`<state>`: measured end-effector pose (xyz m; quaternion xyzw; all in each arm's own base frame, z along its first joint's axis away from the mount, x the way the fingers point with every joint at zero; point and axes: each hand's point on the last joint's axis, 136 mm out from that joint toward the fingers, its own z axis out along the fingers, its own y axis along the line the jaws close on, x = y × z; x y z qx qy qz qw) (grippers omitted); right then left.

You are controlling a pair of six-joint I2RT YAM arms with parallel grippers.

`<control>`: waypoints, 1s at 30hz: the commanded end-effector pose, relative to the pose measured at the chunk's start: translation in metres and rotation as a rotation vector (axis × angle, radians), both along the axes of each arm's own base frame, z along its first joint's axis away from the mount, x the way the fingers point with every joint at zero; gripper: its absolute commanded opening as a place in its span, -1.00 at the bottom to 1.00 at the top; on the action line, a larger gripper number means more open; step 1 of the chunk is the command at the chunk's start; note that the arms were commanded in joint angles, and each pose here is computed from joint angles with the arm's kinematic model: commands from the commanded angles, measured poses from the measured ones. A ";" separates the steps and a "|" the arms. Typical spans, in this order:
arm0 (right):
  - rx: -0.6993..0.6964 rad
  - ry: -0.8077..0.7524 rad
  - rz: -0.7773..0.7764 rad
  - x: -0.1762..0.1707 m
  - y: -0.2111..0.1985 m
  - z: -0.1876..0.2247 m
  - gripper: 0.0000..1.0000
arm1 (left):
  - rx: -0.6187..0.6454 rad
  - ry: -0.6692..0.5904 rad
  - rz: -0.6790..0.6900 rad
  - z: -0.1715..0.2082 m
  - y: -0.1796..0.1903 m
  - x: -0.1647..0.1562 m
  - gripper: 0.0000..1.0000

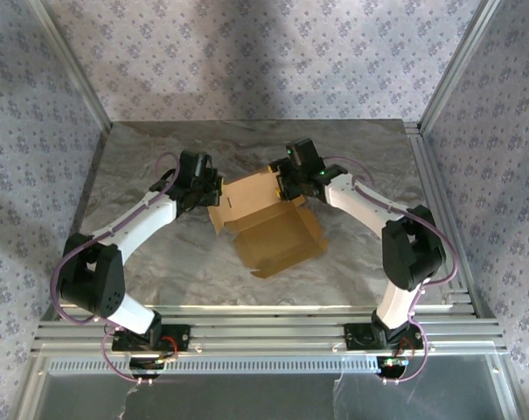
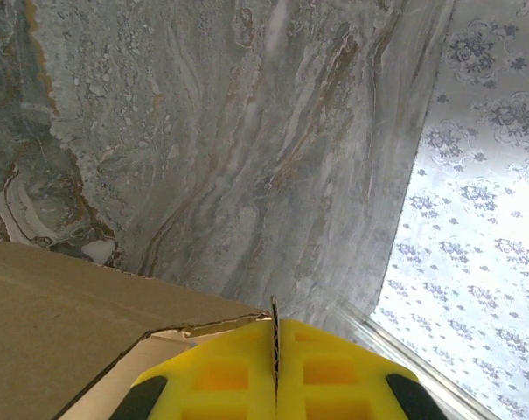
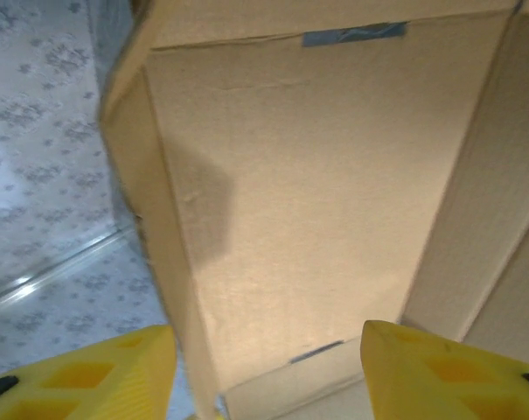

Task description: Fold the paper box

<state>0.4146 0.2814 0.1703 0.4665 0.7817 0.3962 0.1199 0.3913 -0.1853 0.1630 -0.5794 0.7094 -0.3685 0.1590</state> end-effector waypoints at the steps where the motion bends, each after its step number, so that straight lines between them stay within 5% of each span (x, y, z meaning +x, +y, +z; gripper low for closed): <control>1: 0.135 -0.014 -0.067 0.024 0.010 0.014 0.09 | -0.020 -0.072 -0.034 0.026 -0.005 0.006 -1.00; 15: 0.096 0.048 -0.001 0.030 0.025 -0.002 -0.16 | -0.008 -0.095 -0.073 0.031 -0.005 0.011 -1.00; 20: 0.096 0.046 -0.008 0.041 0.025 -0.003 -0.65 | 0.000 -0.118 -0.164 0.037 -0.014 0.016 -0.99; 22: 0.081 0.040 -0.028 0.041 0.021 0.001 -1.00 | -0.010 -0.139 -0.237 0.044 -0.018 0.017 -0.49; 25: 0.053 0.028 -0.040 0.042 0.012 0.007 -1.00 | 0.071 -0.138 -0.338 0.060 -0.007 0.009 0.10; 30: 0.014 0.023 -0.012 0.042 0.002 0.020 -1.00 | 0.386 -0.280 -0.606 0.112 0.010 0.005 0.13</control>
